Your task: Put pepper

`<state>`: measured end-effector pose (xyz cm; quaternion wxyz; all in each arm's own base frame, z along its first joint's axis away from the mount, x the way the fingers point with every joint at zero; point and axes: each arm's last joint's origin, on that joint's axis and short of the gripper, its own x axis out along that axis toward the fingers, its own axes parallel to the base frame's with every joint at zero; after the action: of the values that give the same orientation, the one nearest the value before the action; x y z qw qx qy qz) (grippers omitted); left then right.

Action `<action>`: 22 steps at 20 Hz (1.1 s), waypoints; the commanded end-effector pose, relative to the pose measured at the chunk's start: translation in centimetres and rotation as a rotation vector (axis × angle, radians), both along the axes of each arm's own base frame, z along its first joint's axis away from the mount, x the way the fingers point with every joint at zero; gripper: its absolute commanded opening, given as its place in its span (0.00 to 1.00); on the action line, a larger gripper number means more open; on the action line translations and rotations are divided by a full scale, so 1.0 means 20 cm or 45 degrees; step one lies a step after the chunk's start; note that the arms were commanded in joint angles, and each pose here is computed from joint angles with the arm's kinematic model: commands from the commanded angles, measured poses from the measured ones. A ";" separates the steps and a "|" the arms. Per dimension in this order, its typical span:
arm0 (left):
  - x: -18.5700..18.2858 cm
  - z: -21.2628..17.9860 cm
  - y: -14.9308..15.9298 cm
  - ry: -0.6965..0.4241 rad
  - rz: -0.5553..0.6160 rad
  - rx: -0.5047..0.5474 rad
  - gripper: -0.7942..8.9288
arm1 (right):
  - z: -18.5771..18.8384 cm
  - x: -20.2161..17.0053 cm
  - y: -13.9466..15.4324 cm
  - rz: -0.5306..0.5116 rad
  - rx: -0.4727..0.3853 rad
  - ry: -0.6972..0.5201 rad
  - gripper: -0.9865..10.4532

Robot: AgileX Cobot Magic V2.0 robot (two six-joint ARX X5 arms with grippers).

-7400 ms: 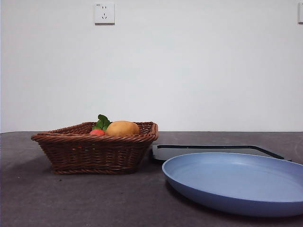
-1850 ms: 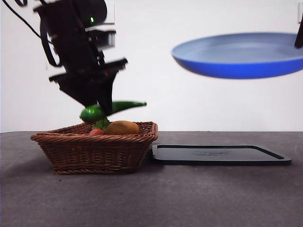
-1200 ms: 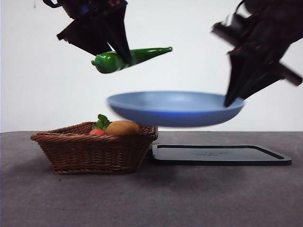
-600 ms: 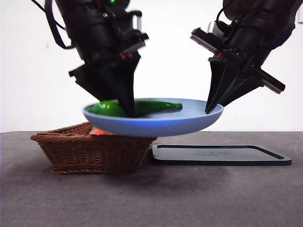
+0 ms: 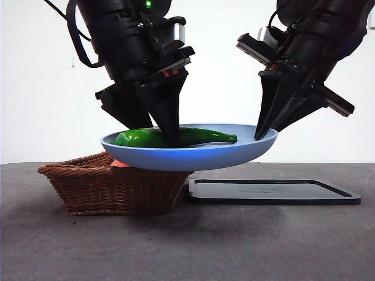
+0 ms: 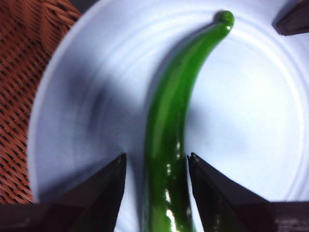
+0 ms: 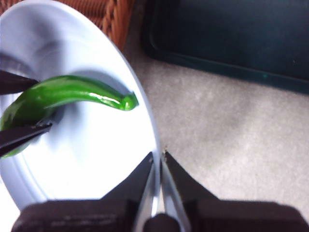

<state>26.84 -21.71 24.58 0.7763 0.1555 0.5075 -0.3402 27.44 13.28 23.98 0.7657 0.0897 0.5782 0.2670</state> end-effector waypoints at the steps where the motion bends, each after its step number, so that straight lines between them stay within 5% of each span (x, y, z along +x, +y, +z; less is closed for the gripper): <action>1: 0.00 0.02 -0.02 -0.012 -0.027 -0.004 0.32 | 0.01 0.01 0.02 0.020 0.021 -0.007 0.09; 11: -0.16 0.46 0.11 -0.285 -0.023 -0.214 0.32 | 0.01 0.05 -0.06 -0.041 0.020 -0.009 0.09; 22: -0.48 0.84 0.36 -0.595 -0.022 -0.464 0.32 | 0.04 0.26 -0.53 -0.473 0.059 -0.162 0.09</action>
<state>17.27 -14.14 40.90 0.8838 0.0890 0.2570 -0.3806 32.01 2.47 24.84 0.8359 0.1898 0.4961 0.1381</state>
